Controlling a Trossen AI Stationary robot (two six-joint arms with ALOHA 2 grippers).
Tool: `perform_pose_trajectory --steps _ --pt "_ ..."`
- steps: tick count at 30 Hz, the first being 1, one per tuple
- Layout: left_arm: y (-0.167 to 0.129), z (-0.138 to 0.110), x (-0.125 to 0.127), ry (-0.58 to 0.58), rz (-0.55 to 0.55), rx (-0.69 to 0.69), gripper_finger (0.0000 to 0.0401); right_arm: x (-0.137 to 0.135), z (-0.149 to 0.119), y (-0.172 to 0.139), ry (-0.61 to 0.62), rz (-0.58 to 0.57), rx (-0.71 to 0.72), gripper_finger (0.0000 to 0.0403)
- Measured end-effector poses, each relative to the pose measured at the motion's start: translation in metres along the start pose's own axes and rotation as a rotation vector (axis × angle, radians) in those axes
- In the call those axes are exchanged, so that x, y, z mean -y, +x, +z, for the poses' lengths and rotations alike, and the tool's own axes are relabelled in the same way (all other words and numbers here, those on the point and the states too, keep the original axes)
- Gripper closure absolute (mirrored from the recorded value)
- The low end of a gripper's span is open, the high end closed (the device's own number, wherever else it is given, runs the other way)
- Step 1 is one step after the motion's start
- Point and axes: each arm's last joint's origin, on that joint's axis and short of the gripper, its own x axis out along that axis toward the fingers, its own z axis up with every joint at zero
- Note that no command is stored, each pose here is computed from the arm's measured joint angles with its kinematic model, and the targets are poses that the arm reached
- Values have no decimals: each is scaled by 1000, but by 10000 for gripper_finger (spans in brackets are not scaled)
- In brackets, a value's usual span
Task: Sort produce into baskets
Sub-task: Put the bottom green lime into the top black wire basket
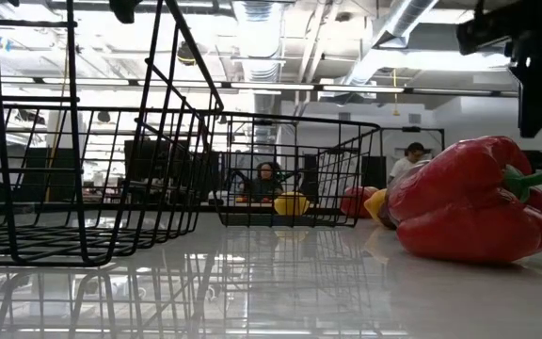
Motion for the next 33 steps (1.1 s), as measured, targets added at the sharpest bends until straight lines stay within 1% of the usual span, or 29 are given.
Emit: perform_pose_trajectory --steps 3,6,8,10,14,18,21,24,29,33 --pt "0 0 0 16 0 -2 140 9 9 0 64 29 -15 35" --pt "0 -2 0 14 -2 -20 140 16 17 2 95 53 -50 13" --pt "0 -5 0 -3 -18 -47 140 19 20 4 107 55 -60 6" --pt "0 -7 1 -17 -31 -70 140 20 22 7 116 45 -62 6" --pt "0 -8 1 -42 -54 -87 140 25 10 26 133 29 -83 9" --pt "0 -9 2 -66 -56 -95 140 32 -12 48 174 53 -128 9" --pt "0 -9 3 -71 -66 -96 140 37 -25 59 214 93 -115 9" --pt "0 -9 5 -75 -72 -97 140 39 -29 66 268 147 -88 9" --pt "0 -11 7 -77 -86 -112 140 42 -30 75 347 145 -68 9" --pt "-1 -13 8 -78 -87 -133 140 36 -26 84 377 153 -61 9"
